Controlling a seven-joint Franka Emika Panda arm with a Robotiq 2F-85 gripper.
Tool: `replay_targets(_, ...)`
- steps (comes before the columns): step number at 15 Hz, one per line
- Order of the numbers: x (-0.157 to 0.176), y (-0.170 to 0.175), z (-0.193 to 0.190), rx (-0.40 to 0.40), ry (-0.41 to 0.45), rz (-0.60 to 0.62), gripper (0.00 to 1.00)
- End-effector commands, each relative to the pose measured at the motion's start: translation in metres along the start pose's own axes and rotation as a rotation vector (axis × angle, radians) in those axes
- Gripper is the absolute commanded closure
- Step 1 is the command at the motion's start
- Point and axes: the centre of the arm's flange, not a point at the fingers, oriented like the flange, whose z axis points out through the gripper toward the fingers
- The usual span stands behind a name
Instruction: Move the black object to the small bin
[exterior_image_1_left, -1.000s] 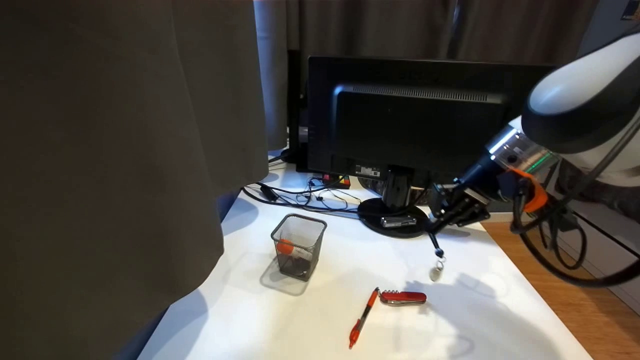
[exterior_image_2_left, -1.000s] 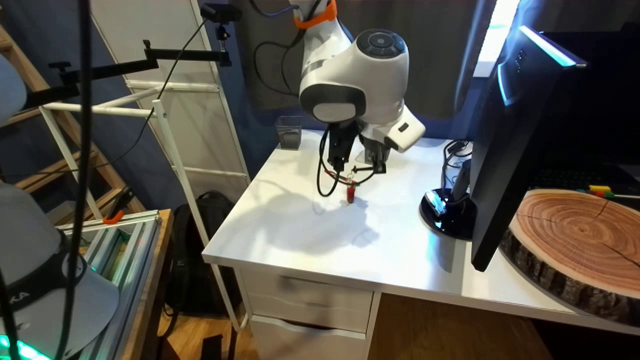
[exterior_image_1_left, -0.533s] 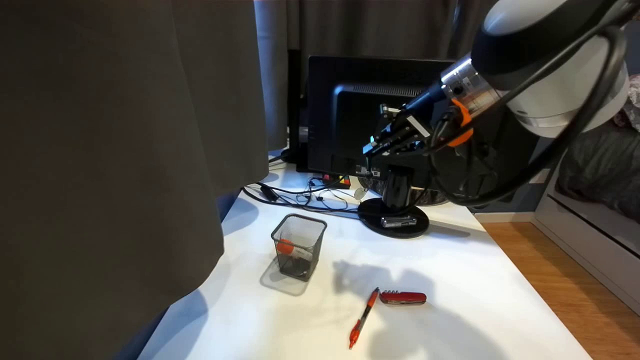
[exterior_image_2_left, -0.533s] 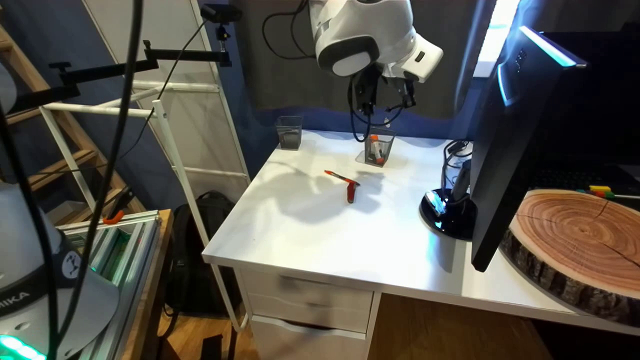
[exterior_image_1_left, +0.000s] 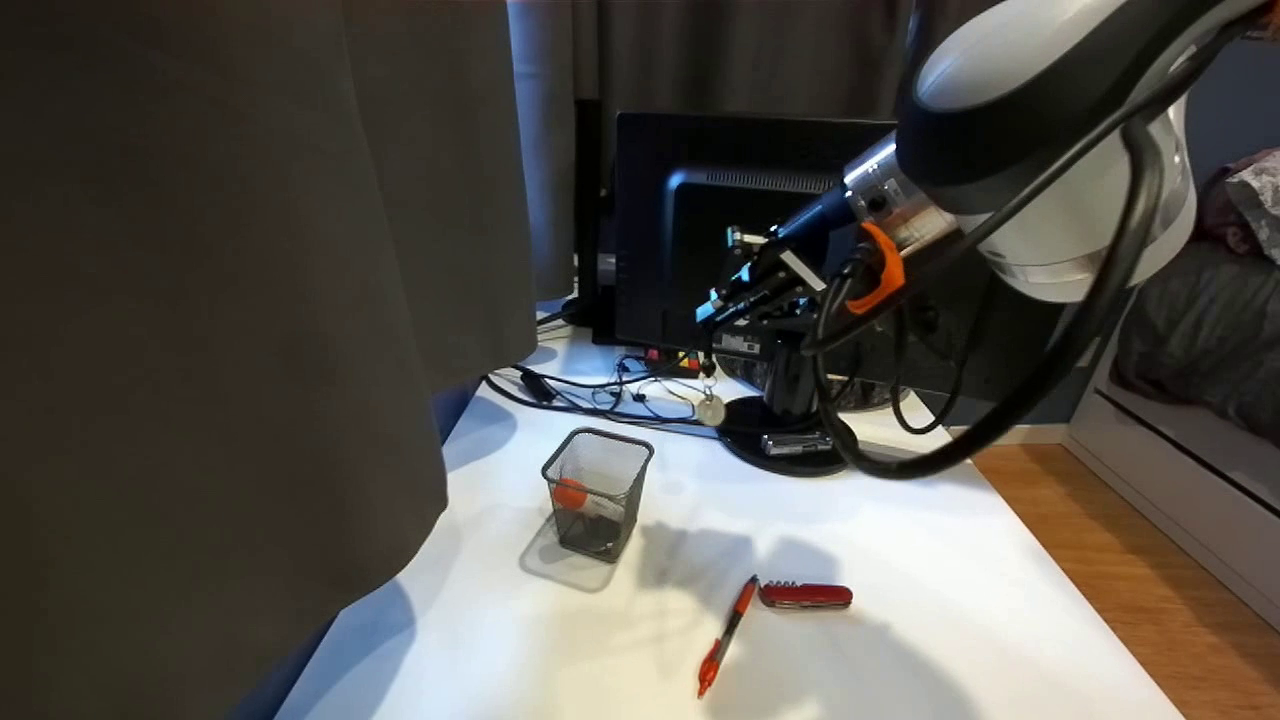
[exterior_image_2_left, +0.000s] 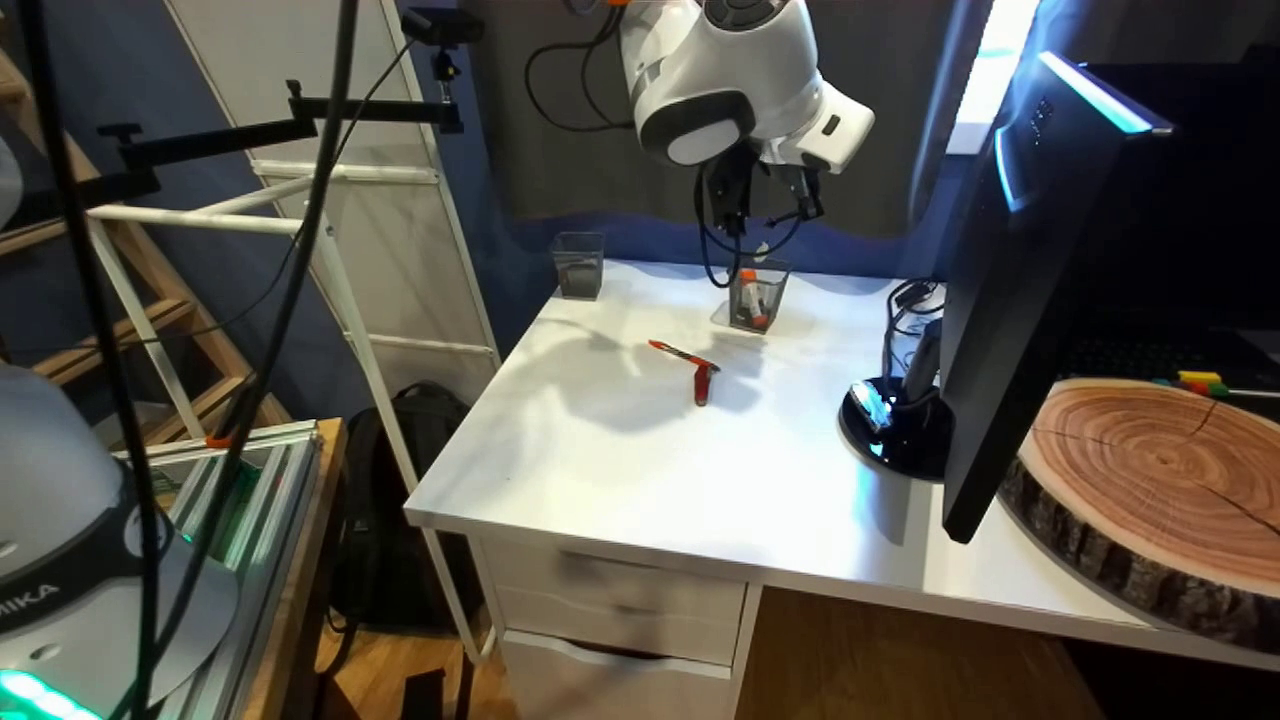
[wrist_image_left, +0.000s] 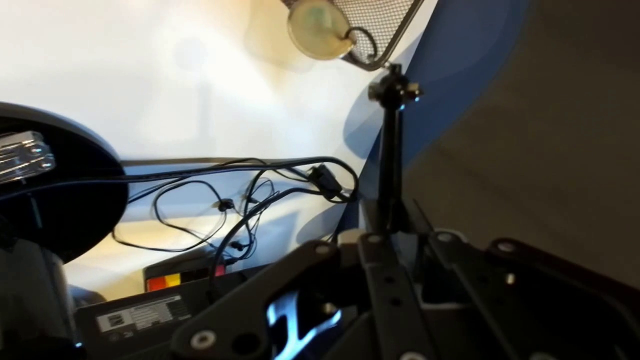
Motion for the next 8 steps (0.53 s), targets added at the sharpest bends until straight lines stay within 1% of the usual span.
replay_targets(1,-0.009,-0.044,0.043,0.038,0.015,-0.073,0.97)
replay_targets(4,-0.015,-0.061,0.069,0.025,0.051,-0.167,0.97)
replay_targets(8,-0.017,-0.071,0.097,0.033,0.076,-0.213,0.97)
